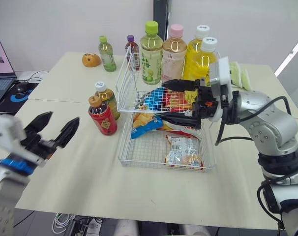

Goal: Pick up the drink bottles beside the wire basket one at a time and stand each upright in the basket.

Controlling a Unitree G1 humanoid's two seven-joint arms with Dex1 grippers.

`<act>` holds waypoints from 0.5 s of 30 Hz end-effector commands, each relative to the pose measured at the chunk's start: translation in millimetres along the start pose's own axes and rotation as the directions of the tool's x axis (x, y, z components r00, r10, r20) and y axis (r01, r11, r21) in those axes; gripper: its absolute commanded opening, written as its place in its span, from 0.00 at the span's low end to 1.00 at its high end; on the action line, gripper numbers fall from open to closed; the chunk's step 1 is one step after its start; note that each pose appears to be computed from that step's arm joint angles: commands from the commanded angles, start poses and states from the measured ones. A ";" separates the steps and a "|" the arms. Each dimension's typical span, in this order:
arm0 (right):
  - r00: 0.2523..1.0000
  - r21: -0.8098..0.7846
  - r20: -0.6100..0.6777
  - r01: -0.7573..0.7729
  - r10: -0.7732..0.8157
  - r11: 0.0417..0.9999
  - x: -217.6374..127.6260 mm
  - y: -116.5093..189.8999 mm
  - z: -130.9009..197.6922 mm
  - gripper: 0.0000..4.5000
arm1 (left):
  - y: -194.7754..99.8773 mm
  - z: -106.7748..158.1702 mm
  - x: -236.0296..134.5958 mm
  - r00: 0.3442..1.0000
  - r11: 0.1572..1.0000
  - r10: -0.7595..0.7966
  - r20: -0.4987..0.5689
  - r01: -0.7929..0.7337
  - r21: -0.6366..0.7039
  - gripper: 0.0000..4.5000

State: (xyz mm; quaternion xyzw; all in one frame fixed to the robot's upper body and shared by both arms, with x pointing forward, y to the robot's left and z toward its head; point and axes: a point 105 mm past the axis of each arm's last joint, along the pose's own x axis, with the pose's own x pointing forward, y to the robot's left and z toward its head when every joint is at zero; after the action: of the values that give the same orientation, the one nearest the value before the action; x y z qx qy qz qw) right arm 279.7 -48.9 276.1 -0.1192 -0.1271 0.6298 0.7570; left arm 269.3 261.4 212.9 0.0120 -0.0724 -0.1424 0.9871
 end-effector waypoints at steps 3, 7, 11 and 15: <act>0.998 -0.062 0.013 0.065 -0.064 0.996 -10.7 -0.2 15.4 1.00 | -6.8 -0.3 33.1 0.998 0.998 -0.047 0.031 0.045 0.039 0.99; 0.995 -0.066 0.004 0.100 -0.100 0.993 -14.7 -0.4 16.6 1.00 | -7.9 -4.4 49.2 0.997 0.997 -0.067 0.025 0.066 0.050 0.99; 0.993 -0.070 -0.001 0.122 -0.122 0.990 -16.9 -0.7 17.5 1.00 | -5.8 -5.4 58.9 0.997 0.996 -0.067 0.028 0.065 0.064 0.99; 0.991 -0.072 0.001 0.131 -0.132 0.989 -16.8 1.3 19.2 1.00 | -10.6 -2.7 66.3 0.993 0.994 -0.099 0.058 0.096 0.055 0.90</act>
State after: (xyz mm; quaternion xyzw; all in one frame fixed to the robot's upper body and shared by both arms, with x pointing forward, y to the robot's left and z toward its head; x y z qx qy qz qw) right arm 276.1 -62.0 281.1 -0.1335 -0.1296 0.5785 0.7942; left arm 329.8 237.3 207.5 0.0283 -0.0792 -0.1783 0.9804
